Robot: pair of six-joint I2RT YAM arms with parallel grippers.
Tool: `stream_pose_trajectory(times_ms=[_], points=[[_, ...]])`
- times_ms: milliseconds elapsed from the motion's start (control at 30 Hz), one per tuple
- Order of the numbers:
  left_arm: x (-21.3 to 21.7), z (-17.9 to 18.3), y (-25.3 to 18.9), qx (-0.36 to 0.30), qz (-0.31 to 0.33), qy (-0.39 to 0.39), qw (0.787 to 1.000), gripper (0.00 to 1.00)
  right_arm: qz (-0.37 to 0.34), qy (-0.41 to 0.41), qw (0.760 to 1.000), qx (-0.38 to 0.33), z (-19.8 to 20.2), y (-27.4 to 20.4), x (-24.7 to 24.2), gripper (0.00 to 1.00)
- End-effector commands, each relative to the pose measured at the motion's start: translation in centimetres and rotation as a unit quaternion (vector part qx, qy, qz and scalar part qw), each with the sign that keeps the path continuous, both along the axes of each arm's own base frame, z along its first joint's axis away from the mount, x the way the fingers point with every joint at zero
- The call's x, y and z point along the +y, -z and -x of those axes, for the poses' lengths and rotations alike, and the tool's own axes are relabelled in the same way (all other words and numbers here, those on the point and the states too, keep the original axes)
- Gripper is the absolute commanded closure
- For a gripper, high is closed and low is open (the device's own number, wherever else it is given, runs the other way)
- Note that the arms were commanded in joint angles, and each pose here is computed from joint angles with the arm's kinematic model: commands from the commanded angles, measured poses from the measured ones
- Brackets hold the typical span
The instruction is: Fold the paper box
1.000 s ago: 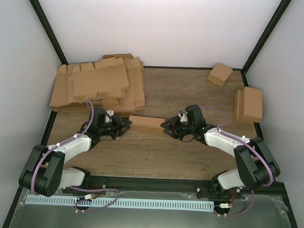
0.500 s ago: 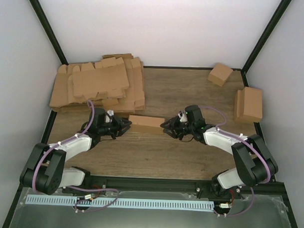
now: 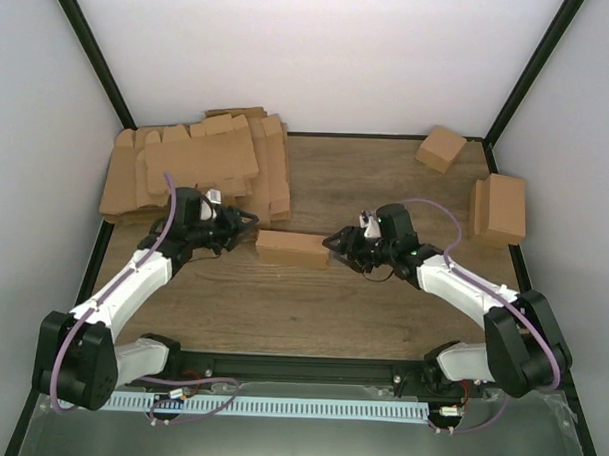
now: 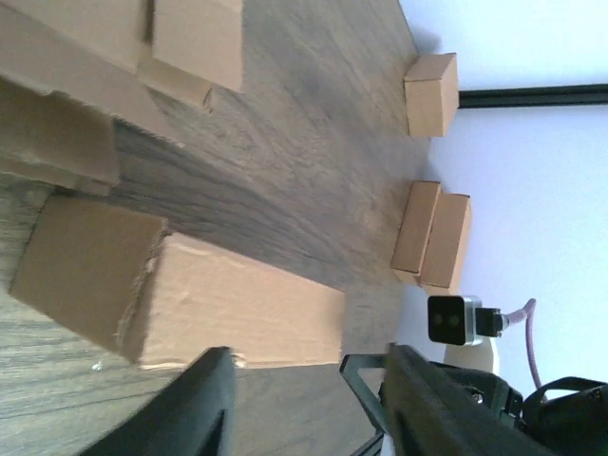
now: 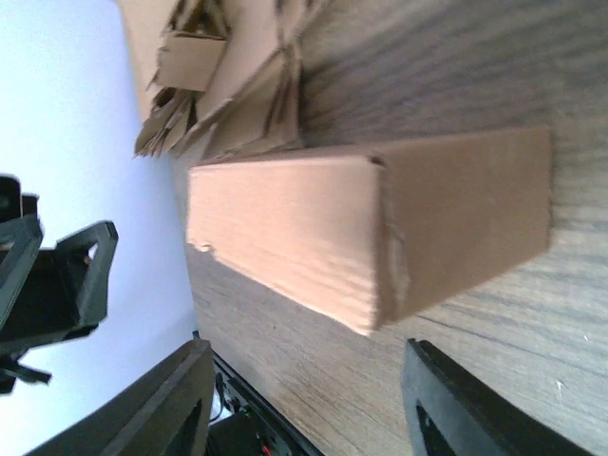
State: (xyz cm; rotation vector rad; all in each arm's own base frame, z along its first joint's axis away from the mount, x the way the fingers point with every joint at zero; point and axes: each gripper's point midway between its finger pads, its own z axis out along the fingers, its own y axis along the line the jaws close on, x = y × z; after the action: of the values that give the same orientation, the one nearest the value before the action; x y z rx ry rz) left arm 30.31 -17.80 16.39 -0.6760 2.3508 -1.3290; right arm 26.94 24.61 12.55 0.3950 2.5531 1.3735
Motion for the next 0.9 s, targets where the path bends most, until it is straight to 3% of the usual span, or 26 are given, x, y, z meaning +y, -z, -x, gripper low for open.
stream_pose_trajectory(times_ms=[0, 33, 67, 100, 133, 200, 233, 533, 867], points=[[-0.3, 0.2, -1.2, -0.031, -0.035, 0.067, 0.997, 0.59, -0.013, -0.031, 0.995, -0.091, -0.9, -4.5, 0.4, 0.46], [-0.7, 0.0, -1.4, -0.037, -0.034, 0.082, 0.995, 0.68, -0.023, -0.042, 0.993, -0.107, -0.9, -5.5, 0.8, 0.50], [-1.1, -0.2, -1.6, -0.042, -0.032, 0.099, 0.994, 0.84, -0.031, -0.055, 0.991, -0.121, -1.0, -6.1, 1.2, 0.54], [-1.6, -0.3, -1.6, -0.043, -0.028, 0.115, 0.992, 0.94, -0.038, -0.064, 0.989, -0.131, -1.2, -6.7, 1.5, 0.57], [-1.9, -0.5, -1.5, -0.043, -0.023, 0.129, 0.991, 0.96, -0.045, -0.077, 0.986, -0.138, -1.2, -7.1, 1.9, 0.65], [-2.7, -0.6, -1.3, -0.043, -0.009, 0.156, 0.987, 0.96, -0.053, -0.095, 0.984, -0.143, -1.5, -7.3, 2.6, 0.91], [-3.0, -0.8, -1.1, -0.046, -0.006, 0.164, 0.985, 0.96, -0.058, -0.103, 0.982, -0.145, -1.7, -7.3, 2.9, 0.98], [-4.3, -1.3, 0.8, -0.080, 0.008, 0.202, 0.976, 0.96, -0.078, -0.124, 0.977, -0.155, -2.9, -5.4, 4.3, 0.99], [-4.4, -0.6, 6.2, -0.044, 0.015, 0.210, 0.977, 0.96, -0.069, -0.125, 0.985, -0.100, -3.2, 1.1, 4.3, 0.99]])
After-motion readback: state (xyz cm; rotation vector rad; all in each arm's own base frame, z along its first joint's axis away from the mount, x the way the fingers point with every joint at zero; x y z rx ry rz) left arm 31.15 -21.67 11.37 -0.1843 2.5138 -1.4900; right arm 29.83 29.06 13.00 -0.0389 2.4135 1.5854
